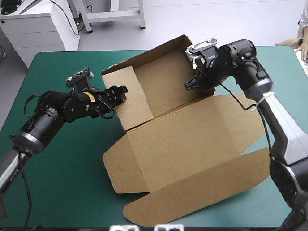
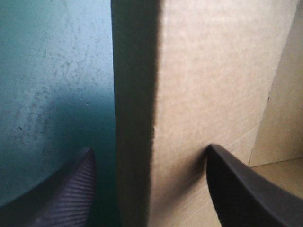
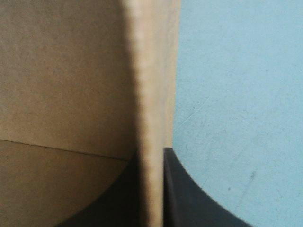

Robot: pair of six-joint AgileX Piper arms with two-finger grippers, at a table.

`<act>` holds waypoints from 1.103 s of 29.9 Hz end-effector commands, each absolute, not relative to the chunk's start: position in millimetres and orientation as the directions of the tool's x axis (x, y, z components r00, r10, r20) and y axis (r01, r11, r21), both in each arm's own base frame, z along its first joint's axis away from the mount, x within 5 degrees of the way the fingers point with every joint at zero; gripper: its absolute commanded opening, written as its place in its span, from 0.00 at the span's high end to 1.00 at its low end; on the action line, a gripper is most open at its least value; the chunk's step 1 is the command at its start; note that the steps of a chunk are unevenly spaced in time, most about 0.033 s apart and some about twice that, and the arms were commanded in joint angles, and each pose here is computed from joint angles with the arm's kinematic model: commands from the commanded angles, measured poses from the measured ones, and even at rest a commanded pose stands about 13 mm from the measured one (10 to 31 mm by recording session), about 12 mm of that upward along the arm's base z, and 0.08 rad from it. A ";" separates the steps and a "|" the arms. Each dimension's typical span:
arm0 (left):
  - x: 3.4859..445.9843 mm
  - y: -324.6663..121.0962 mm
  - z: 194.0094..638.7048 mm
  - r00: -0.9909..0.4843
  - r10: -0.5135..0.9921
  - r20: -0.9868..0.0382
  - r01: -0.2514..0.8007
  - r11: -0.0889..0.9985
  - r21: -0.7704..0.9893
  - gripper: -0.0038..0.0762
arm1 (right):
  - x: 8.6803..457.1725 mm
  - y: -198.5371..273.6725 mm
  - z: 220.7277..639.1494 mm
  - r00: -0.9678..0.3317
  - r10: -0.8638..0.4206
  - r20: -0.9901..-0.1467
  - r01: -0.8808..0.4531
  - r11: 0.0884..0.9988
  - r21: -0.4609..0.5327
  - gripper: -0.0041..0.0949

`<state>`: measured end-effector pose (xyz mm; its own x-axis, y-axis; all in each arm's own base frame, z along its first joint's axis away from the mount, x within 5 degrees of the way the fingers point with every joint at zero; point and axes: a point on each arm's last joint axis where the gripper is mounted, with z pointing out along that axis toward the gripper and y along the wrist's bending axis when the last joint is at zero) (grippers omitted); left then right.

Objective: Fold the box

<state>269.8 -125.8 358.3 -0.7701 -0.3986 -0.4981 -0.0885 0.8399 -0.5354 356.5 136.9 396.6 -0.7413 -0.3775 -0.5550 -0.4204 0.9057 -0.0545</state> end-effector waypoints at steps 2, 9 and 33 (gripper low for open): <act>273.7 -128.8 370.7 -0.731 -0.428 -0.532 -0.060 0.817 -0.574 0.36 | 336.4 149.9 435.0 -0.654 -0.320 -0.686 -0.462 0.886 0.028 0.97; 284.3 -131.2 363.3 -0.720 -0.415 -0.557 -0.053 0.832 -0.552 0.36 | 330.2 163.7 434.9 -0.638 -0.351 -0.685 -0.464 0.885 -0.022 0.97; 289.8 -130.7 361.7 -0.706 -0.422 -0.569 -0.063 0.838 -0.542 0.96 | 330.3 158.8 433.2 -0.657 -0.360 -0.662 -0.426 0.902 -0.068 0.97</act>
